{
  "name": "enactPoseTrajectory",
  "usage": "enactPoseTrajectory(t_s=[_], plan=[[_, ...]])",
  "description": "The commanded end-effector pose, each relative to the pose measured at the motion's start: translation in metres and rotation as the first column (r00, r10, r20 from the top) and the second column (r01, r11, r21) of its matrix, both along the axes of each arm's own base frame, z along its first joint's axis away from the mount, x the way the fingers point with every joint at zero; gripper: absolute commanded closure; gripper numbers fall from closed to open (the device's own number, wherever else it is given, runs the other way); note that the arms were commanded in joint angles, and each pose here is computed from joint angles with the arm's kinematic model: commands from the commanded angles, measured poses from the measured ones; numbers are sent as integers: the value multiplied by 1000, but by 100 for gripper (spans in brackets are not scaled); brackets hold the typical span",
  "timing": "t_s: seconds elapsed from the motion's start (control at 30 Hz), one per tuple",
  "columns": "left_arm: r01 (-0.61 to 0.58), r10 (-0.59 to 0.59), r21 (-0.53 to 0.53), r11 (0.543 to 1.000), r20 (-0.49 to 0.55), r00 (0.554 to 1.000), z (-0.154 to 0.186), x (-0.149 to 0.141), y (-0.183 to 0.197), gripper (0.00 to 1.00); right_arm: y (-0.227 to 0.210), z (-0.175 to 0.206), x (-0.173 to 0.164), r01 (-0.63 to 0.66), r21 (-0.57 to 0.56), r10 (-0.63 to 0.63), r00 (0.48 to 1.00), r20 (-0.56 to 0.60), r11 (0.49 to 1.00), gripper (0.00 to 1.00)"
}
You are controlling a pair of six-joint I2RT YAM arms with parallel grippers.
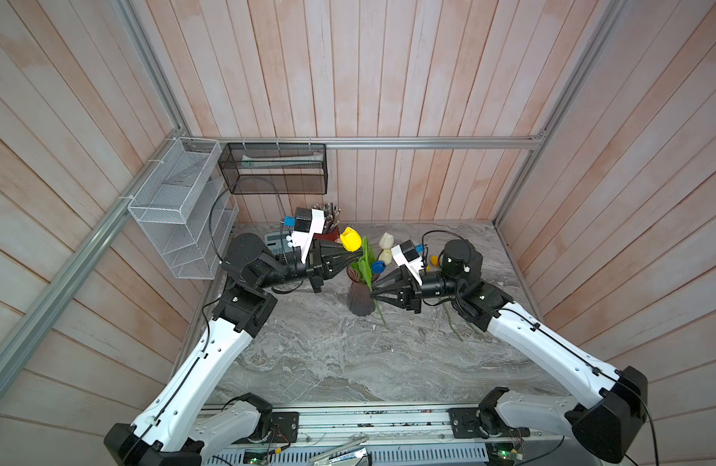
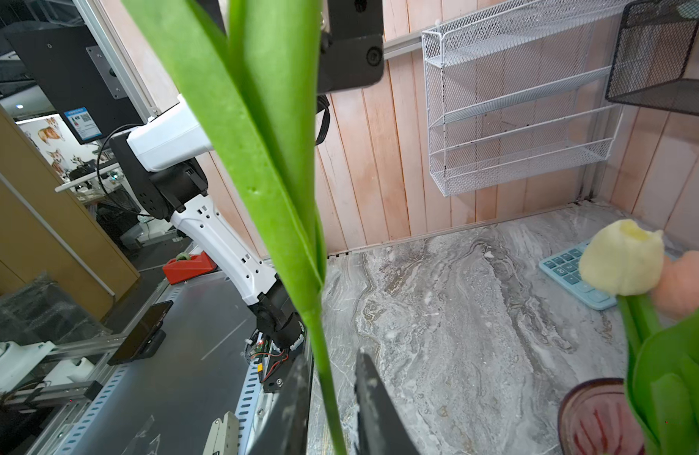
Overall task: Pick out yellow flowers from the vase
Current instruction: Pick up the flower from the vase, then place the flower at the center of the board.
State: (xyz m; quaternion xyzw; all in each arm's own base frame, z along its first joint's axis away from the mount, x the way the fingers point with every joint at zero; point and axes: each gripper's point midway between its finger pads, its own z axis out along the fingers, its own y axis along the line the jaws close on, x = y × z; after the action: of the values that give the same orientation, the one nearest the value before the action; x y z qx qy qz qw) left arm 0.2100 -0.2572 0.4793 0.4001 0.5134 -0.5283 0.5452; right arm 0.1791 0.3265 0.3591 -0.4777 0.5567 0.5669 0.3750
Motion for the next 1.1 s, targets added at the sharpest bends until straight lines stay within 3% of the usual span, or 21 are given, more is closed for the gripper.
enactPoseTrajectory(t_s=[0.0,0.23,0.4,0.43,0.5,0.57,0.8,0.9,1.07], plan=[[6,-6,-6,1000,13,1000,0,0,0,97,2,-7,-5,-32,-1,32,999,-18,999,81],[0,0,-8,1000,9,1000,-2,3,1,97,1,-8,-7,-33,-4,33,999,-18,999,95],[-4,4,-6,1000,-2,1000,-6,5,2,95,0,-3,-8,-31,3,31,1000,-4,1000,98],[-4,4,-6,1000,-6,1000,-6,5,2,86,-1,-3,-8,-26,3,26,1000,0,1000,99],[-11,11,-7,1000,-17,1000,-8,7,3,59,-1,1,-5,-5,7,4,1000,10,1000,100],[-12,12,-6,1000,-26,1000,-10,7,4,48,-3,5,-3,17,14,-17,1000,24,1000,100],[-22,22,7,1000,-62,998,-22,7,7,42,-12,23,3,87,47,-90,993,74,995,100],[-47,48,15,999,-78,996,-30,8,11,42,-22,31,17,183,54,-187,979,79,982,100],[-247,250,39,968,-109,962,-46,28,31,36,-53,38,45,357,57,-360,931,57,932,100]])
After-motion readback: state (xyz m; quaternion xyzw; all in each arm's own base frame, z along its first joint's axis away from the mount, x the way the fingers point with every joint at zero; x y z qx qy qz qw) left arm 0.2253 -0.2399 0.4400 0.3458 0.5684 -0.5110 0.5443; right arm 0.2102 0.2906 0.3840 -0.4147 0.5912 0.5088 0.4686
